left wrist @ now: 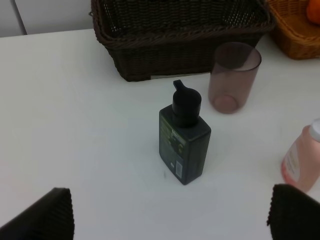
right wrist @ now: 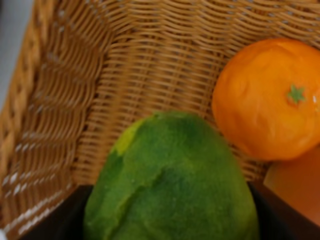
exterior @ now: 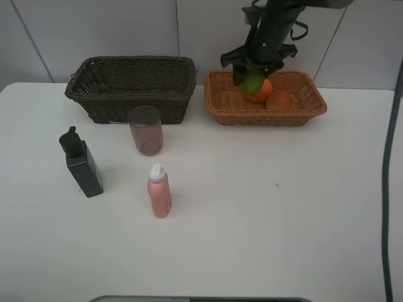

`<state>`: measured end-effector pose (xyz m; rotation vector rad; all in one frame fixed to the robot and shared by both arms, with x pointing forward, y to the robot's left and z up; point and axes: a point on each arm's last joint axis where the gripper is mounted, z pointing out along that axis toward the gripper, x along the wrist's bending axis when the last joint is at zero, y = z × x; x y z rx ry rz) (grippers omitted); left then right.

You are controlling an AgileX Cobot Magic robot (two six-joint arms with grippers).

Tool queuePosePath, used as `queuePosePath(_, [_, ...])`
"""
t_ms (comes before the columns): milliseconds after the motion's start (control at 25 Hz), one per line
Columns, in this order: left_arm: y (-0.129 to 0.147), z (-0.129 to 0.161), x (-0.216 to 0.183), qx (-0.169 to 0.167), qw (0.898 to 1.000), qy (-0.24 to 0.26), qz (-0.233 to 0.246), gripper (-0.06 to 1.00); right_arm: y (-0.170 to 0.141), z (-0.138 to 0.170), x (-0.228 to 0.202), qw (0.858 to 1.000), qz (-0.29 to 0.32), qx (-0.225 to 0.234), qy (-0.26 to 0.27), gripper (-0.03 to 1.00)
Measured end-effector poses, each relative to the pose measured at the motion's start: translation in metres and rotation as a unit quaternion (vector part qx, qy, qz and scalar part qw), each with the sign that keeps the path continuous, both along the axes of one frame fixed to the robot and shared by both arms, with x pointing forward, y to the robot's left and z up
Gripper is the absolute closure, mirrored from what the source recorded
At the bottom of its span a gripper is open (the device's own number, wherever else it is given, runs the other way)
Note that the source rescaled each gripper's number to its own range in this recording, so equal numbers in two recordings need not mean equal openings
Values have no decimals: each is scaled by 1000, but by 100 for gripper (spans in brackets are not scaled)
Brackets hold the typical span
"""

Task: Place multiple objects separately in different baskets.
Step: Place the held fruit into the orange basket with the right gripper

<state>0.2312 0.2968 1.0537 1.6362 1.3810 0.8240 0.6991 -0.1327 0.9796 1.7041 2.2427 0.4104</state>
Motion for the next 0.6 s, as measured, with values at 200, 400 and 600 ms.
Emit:
queuePosePath(200, [0, 0, 0, 0, 1000, 0, 0, -6, 2, -19, 7, 1000, 1, -1, 1, 96])
queuePosePath(400, [0, 0, 0, 0, 1000, 0, 0, -6, 5, -29, 12, 1000, 4, 6, -14, 96])
queuePosePath(600, [0, 0, 0, 0, 1000, 0, 0, -6, 7, -38, 14, 1000, 7, 6, -12, 96])
